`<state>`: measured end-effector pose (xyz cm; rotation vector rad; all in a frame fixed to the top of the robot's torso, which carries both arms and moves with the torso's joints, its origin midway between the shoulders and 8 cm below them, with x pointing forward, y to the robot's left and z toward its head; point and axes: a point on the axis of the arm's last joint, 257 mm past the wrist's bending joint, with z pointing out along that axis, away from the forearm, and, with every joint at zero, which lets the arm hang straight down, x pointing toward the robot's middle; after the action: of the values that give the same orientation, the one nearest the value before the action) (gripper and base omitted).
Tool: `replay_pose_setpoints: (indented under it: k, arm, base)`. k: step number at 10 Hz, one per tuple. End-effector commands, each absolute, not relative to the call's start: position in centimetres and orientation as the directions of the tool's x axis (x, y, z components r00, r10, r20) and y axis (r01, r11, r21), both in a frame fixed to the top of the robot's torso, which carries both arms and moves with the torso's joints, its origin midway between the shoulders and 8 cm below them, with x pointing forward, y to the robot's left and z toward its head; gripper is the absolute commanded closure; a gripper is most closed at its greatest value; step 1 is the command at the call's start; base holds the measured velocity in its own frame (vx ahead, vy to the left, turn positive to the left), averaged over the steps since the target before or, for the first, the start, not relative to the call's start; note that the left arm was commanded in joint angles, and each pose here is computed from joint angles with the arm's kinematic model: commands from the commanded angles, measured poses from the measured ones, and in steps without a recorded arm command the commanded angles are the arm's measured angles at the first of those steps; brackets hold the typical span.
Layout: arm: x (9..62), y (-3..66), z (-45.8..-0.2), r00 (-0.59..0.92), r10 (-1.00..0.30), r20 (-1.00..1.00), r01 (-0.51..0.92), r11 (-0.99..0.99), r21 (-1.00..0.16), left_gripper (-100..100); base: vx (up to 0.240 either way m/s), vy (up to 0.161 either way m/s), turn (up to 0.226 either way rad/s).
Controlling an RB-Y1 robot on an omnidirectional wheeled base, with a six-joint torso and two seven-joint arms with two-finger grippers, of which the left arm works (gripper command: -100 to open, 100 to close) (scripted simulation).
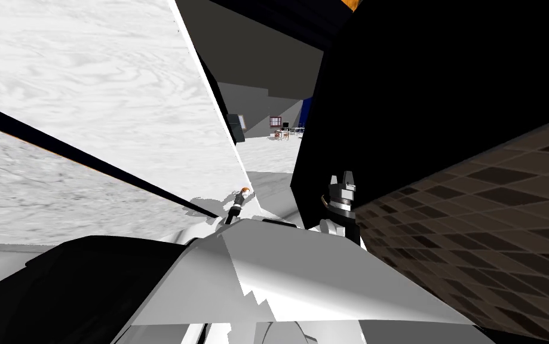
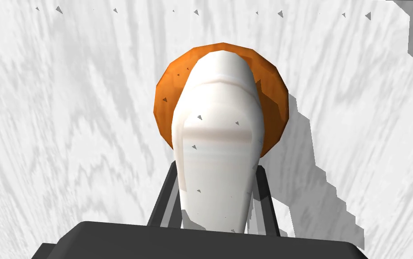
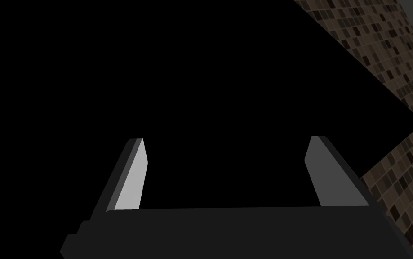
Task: Pull the door open
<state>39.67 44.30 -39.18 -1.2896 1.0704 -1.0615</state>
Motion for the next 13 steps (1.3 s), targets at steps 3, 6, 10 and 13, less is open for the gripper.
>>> replay_pose_setpoints:
  k: [3, 6, 10, 13]
  arm:
    - [38.2, 44.5, -39.2, 0.146, -0.989, 0.0, 0.0, 0.0, -1.0, 100]
    - [36.9, 44.6, -39.3, 0.129, -0.992, -0.004, -0.006, 0.003, -1.0, 100]
    - [34.9, 44.6, -39.2, 0.082, -0.997, -0.003, -0.001, 0.003, -1.0, 100]
    - [34.4, 44.6, -39.1, 0.066, -0.998, -0.003, -0.001, 0.003, -1.0, 100]
  base:
    - [-0.239, 0.029, -0.168]
    - [-0.163, 0.036, -0.114]
    - [-0.2, 0.051, -0.134]
    - [-0.197, 0.035, -0.107]
